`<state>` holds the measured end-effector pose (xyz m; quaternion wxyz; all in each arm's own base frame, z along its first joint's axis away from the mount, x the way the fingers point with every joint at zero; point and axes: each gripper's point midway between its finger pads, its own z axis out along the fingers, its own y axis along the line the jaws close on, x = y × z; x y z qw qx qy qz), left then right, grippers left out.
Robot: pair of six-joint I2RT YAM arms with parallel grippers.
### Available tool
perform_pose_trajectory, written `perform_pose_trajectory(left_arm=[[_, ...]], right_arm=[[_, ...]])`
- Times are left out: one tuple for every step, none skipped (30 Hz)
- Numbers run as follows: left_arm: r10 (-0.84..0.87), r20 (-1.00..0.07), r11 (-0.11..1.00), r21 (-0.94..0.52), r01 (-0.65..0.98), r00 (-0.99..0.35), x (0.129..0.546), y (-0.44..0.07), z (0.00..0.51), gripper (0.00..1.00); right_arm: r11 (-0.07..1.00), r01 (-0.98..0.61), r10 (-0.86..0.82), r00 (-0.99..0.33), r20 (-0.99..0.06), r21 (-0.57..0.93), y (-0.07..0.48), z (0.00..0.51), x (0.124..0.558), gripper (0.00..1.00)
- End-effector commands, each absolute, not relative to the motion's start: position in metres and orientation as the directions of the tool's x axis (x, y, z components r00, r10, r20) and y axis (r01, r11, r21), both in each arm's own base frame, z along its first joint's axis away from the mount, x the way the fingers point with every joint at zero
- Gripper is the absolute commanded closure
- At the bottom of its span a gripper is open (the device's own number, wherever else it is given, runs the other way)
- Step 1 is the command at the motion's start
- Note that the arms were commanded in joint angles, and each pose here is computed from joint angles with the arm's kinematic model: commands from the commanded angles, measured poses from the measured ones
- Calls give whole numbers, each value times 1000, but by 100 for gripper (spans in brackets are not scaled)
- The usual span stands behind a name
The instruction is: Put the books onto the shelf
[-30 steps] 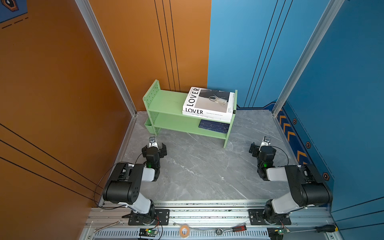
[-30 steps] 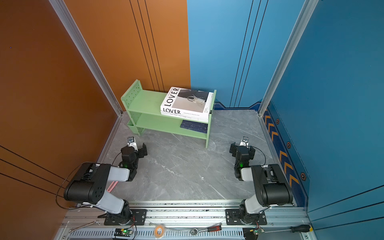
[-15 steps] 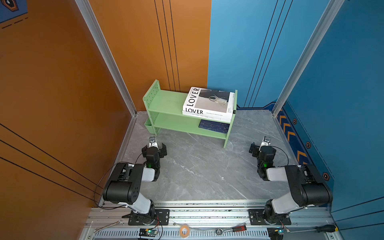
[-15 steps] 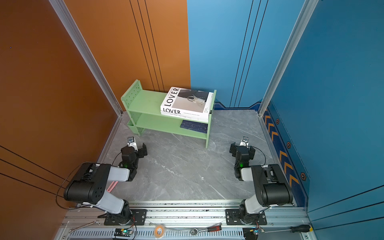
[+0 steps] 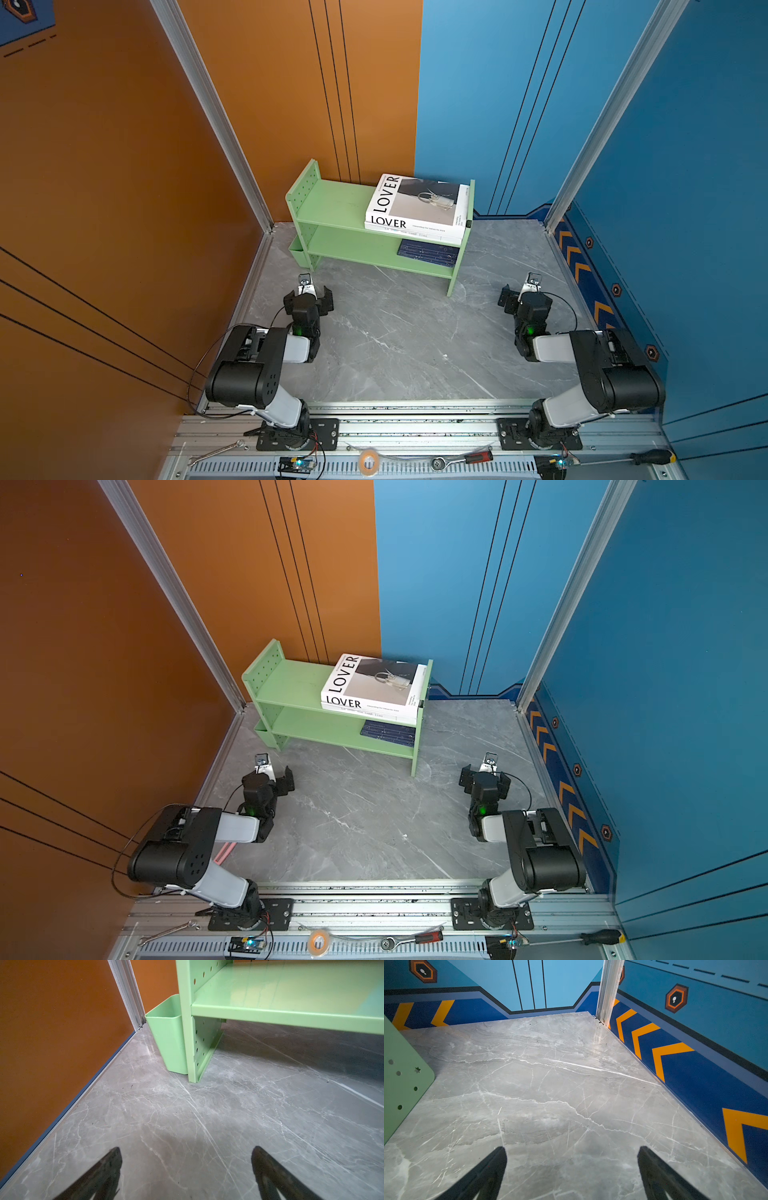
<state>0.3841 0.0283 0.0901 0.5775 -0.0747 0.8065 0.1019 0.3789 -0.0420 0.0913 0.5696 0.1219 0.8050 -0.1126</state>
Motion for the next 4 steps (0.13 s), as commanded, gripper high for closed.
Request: perform_pose_trajectory(left_arm=[[11, -947, 964, 96, -250, -322, 389, 30, 93, 2], [10, -947, 963, 95, -251, -321, 389, 30, 94, 2], [10, -948, 963, 95, -251, -319, 390, 30, 94, 2], [10, -947, 964, 95, -250, -322, 389, 30, 93, 2]], right_arm=[[943, 331, 74, -300, -951, -31, -42, 96, 382, 0], [943, 332, 74, -301, -951, -32, -42, 96, 382, 0], [943, 331, 74, -300, -951, -31, -42, 96, 382, 0], [943, 332, 73, -301, -951, -32, -42, 96, 382, 0]])
